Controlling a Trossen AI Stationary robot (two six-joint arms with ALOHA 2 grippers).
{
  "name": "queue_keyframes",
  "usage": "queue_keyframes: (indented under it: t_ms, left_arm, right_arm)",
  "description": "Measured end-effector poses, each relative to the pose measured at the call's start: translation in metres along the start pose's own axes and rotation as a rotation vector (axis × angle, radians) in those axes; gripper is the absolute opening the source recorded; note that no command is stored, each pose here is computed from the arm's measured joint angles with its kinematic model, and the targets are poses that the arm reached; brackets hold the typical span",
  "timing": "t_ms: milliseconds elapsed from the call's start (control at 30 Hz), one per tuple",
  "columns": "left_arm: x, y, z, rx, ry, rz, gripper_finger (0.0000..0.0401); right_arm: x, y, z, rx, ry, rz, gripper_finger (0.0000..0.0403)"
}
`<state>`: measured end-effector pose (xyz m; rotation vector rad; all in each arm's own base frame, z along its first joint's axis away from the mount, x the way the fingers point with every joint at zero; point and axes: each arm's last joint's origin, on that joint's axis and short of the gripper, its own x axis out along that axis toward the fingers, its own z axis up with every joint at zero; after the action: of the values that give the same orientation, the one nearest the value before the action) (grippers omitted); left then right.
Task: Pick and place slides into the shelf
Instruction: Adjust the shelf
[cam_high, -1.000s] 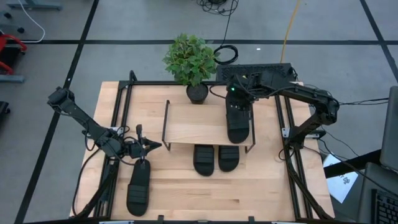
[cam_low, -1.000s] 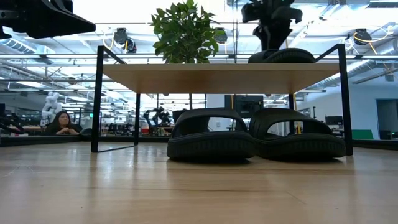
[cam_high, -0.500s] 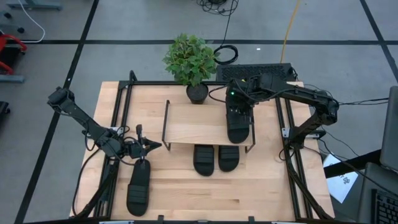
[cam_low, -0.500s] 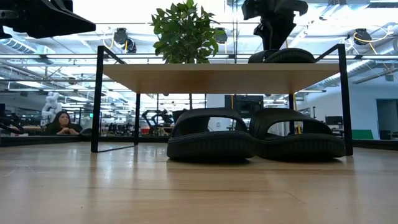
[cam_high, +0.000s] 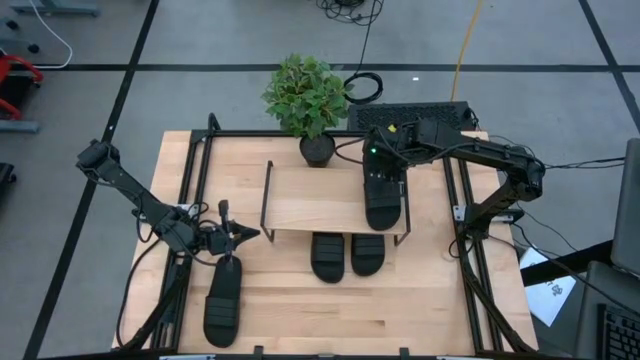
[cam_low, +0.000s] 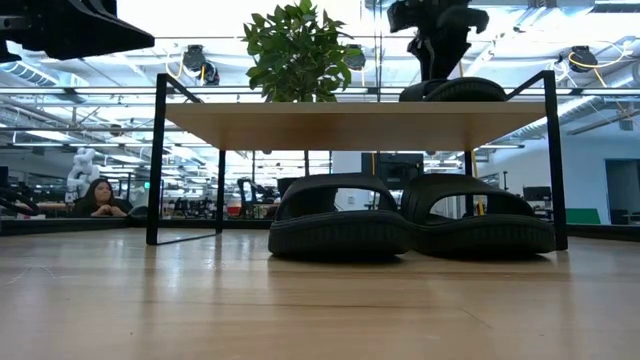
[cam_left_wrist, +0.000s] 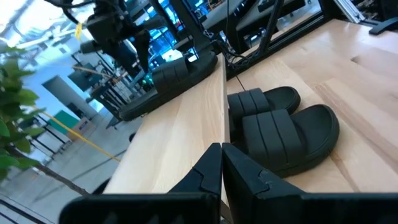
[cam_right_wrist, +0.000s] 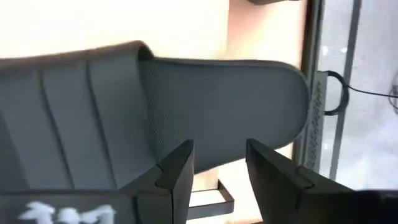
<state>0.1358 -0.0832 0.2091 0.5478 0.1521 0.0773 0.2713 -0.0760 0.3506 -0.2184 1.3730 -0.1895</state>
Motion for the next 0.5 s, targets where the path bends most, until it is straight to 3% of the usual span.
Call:
queue_keyframes:
  t_ms: [267, 500]
  left_arm:
    - [-0.001, 0.008, 0.013, -0.037, -0.088, 0.102, 0.0019]
    - [-0.003, 0.014, 0.014, -0.067, -0.006, 0.285, 0.0019]
  right_arm:
    - [-0.011, 0.001, 0.004, 0.025, -0.113, -0.056, 0.0132]
    - [-0.045, 0.004, -0.008, 0.033, -0.299, -0.082, 0.013]
